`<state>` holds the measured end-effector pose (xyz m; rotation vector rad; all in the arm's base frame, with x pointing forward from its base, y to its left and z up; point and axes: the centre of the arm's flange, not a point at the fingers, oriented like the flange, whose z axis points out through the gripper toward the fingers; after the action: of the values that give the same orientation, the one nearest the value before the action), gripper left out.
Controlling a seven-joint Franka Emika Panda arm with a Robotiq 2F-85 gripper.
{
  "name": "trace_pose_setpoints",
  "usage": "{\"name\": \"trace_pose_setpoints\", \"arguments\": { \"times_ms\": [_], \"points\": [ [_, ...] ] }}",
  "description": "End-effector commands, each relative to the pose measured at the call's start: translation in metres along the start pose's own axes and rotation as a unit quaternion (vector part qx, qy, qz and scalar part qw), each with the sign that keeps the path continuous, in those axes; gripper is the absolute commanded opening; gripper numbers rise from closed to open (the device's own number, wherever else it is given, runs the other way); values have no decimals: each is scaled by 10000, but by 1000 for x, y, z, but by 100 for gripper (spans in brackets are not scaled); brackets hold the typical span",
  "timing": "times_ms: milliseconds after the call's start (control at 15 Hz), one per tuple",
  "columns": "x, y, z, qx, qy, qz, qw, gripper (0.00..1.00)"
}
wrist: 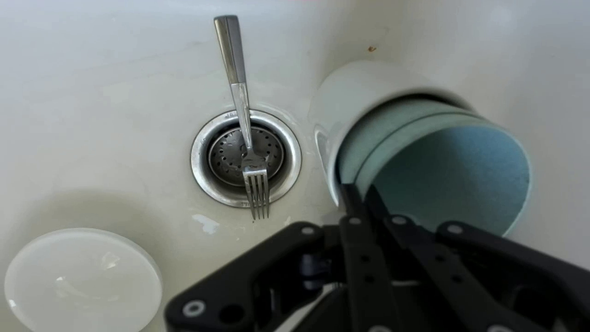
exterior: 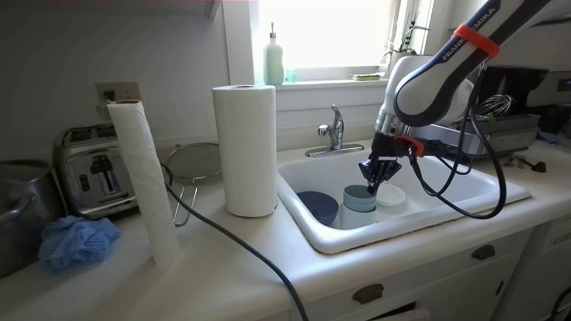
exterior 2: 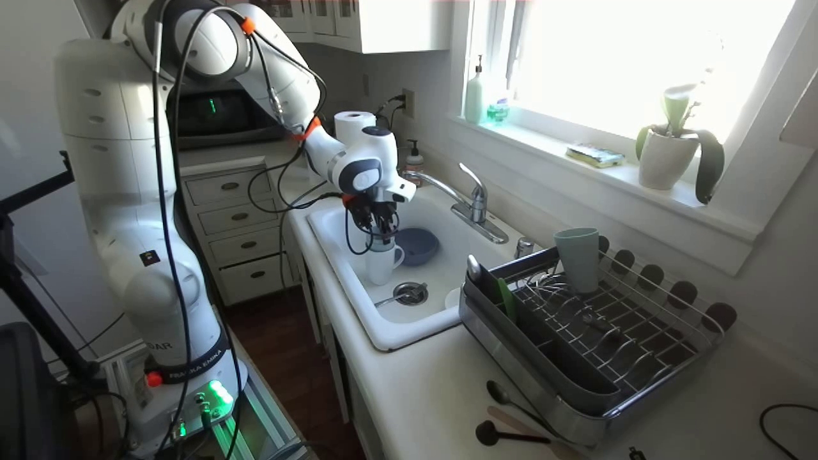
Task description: Remove one grey cup from the sink and put it in the drying rack on the right
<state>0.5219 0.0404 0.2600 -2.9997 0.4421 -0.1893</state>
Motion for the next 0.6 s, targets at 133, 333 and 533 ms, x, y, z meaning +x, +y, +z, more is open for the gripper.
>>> {"name": "trace_pose_setpoints", "arguments": {
  "times_ms": [133, 333, 533],
  "points": [
    [6, -8, -34, 143, 124, 23, 9998, 1],
    [5, -9, -38, 130, 139, -17, 9998, 1],
    [5, -10, -39, 22, 224, -149, 9996, 1]
  ]
}}
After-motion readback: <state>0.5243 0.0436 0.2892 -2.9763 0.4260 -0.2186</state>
